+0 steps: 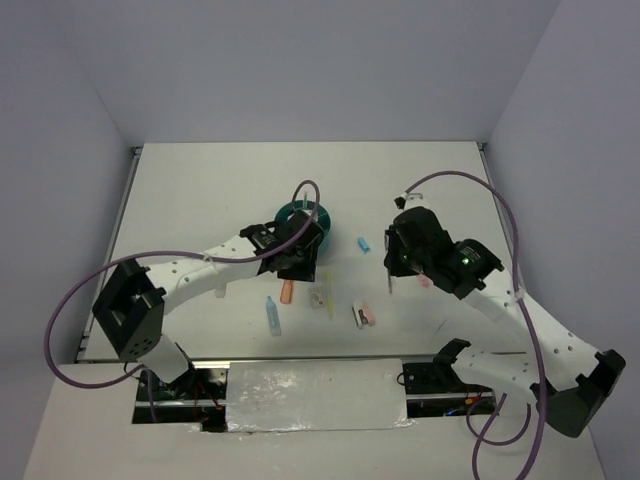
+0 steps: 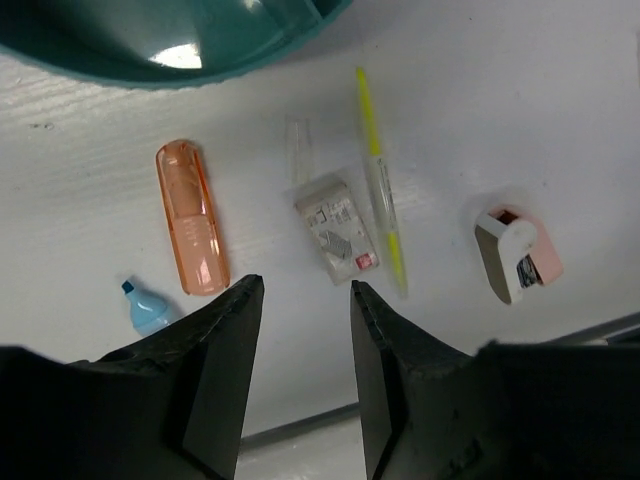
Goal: Sort the stationery into containers
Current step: Close the pen cap on the pen.
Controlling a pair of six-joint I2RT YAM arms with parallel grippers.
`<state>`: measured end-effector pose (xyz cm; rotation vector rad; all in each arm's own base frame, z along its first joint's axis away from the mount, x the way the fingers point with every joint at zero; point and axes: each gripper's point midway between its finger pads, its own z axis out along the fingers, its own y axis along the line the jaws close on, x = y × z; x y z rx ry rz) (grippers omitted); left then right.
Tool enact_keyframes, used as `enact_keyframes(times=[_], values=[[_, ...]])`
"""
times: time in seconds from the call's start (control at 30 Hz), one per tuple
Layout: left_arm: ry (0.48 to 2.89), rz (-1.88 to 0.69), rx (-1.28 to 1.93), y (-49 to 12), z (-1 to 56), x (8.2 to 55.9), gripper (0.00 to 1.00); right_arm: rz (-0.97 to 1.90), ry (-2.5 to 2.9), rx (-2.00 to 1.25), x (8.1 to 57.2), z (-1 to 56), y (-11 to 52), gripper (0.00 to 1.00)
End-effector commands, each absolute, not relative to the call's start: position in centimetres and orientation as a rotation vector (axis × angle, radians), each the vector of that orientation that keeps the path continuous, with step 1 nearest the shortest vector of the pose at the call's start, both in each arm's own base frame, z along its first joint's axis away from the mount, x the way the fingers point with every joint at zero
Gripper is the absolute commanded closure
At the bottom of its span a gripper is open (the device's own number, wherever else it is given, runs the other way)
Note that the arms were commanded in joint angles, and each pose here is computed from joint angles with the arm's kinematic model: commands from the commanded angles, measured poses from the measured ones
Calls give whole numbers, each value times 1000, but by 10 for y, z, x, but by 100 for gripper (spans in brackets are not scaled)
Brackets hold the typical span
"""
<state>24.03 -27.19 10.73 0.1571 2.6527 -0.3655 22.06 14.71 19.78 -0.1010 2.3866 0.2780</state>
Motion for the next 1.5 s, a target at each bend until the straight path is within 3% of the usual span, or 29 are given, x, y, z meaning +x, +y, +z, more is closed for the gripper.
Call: enact_keyframes(times=[0.0, 0.33, 0.5, 0.9, 1.27, 1.47], values=[[2596, -360, 177, -286, 109, 260, 47, 296, 2396, -84, 200, 213, 133, 100], [2609, -241, 165, -297, 69, 280, 47, 331, 2354, -135, 186, 231, 125, 100], [2578, -173, 132, -294, 56, 290, 52, 377, 2325, -159, 183, 242, 128, 100], [2627, -100, 161, -297, 15, 283, 55, 344, 2303, -208, 186, 262, 126, 100], [2629, -96, 113, -293, 26, 278, 82, 383, 2261, -209, 189, 282, 131, 100], [2506, -236, 38, -308, 105, 286, 96, 478, 2223, -229, 191, 284, 146, 100]])
